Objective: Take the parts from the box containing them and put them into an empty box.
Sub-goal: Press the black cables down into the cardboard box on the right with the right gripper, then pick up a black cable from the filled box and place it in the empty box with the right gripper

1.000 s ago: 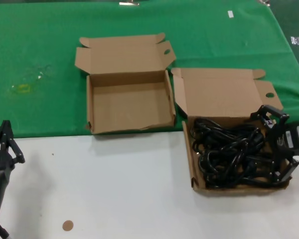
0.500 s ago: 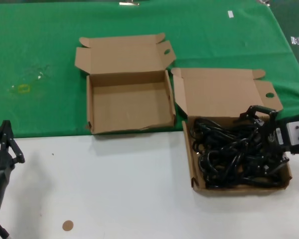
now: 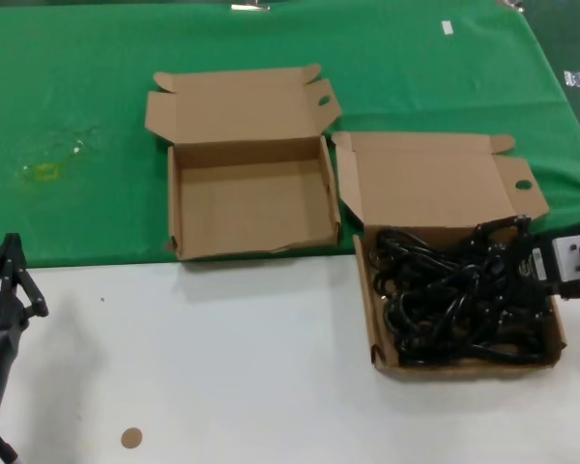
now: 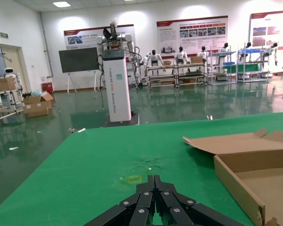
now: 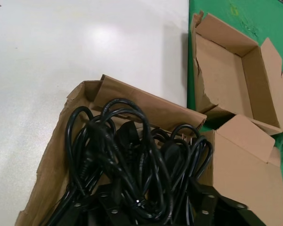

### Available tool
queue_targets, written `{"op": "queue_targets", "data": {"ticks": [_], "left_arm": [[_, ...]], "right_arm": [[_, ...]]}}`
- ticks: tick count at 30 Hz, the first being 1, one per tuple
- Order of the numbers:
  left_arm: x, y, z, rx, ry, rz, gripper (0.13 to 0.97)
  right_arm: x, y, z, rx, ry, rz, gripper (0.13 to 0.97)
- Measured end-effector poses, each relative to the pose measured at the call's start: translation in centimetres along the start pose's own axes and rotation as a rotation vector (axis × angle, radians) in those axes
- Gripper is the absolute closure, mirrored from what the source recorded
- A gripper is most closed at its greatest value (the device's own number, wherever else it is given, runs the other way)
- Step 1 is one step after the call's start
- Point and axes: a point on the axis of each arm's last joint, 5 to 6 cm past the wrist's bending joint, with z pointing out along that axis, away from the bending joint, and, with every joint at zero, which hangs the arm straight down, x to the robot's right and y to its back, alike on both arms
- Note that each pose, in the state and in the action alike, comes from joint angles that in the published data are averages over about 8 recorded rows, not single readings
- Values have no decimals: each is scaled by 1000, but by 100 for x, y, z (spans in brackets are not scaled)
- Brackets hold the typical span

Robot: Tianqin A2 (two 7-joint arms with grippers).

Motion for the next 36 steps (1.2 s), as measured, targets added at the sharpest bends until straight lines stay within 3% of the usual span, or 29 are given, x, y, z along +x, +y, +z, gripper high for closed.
{"op": "queue_targets", "data": {"ticks": [8,12,20,29,36], "left_arm": [[0,0,0,0,0,0,945],[0,0,0,0,0,0,945],[0,0,0,0,0,0,945],[0,0,0,0,0,0,945],[0,0,0,0,0,0,945]], "right_arm": [[-19,9,-16,-6,-7,0,683],[-29,5,-44,-7,-12,1,683],[-37,-29,-125,-8,-23,2,841],[53,-93,-208,-13,-17,-1,927],[177,-173,-283,-14,2,-8,931]]}}
